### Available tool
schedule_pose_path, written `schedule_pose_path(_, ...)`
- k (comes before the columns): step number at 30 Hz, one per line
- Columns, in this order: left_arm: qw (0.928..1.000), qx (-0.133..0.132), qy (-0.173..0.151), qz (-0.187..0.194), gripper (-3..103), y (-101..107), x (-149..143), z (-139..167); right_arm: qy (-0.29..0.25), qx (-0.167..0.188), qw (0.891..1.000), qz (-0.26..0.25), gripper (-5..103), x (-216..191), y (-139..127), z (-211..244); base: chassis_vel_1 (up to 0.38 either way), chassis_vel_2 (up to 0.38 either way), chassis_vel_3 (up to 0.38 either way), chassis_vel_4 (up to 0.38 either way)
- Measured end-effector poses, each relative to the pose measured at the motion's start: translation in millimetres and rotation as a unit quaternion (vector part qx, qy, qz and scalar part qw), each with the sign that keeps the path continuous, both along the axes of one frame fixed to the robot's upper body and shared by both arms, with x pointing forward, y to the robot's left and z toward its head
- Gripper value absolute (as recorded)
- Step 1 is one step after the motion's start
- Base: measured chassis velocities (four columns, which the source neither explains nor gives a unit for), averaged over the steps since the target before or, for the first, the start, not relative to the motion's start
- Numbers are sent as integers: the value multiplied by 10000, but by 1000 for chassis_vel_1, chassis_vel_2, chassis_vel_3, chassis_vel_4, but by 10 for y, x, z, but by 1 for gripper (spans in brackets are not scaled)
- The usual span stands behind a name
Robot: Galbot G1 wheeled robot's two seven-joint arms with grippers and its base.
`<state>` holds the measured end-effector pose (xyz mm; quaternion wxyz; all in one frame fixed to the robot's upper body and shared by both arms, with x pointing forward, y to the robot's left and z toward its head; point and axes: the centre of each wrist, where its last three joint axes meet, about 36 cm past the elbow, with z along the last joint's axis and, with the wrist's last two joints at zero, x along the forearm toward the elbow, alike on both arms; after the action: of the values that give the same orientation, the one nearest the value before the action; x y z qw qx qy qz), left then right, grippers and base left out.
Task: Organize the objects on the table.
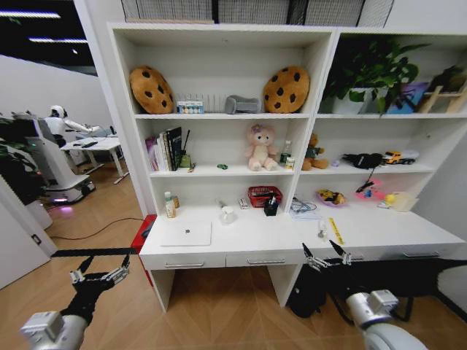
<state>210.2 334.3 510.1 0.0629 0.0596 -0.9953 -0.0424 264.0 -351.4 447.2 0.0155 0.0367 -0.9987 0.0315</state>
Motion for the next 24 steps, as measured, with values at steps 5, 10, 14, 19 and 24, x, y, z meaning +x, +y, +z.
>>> schedule_pose_path(5,10000,0,0,1,100,0,0,0,0,0,10000,0,100,0,0,0,175,-172,-186,198)
schedule_pose_path(10,10000,0,0,0,100,0,0,0,-1,0,10000,0,100,1,0,0,34,-2,-36,45)
schedule_pose_path(14,10000,0,0,0,100,0,0,0,-3,0,10000,1,100,1,0,1,-43,42,59,-29)
schedule_pose_path(19,10000,0,0,0,100,0,0,0,-2,0,10000,0,100,1,0,1,-8,8,12,-7)
schedule_pose_path(24,10000,0,-1,0,100,0,0,0,-1,0,10000,0,100,0,0,0,0,0,0,0)
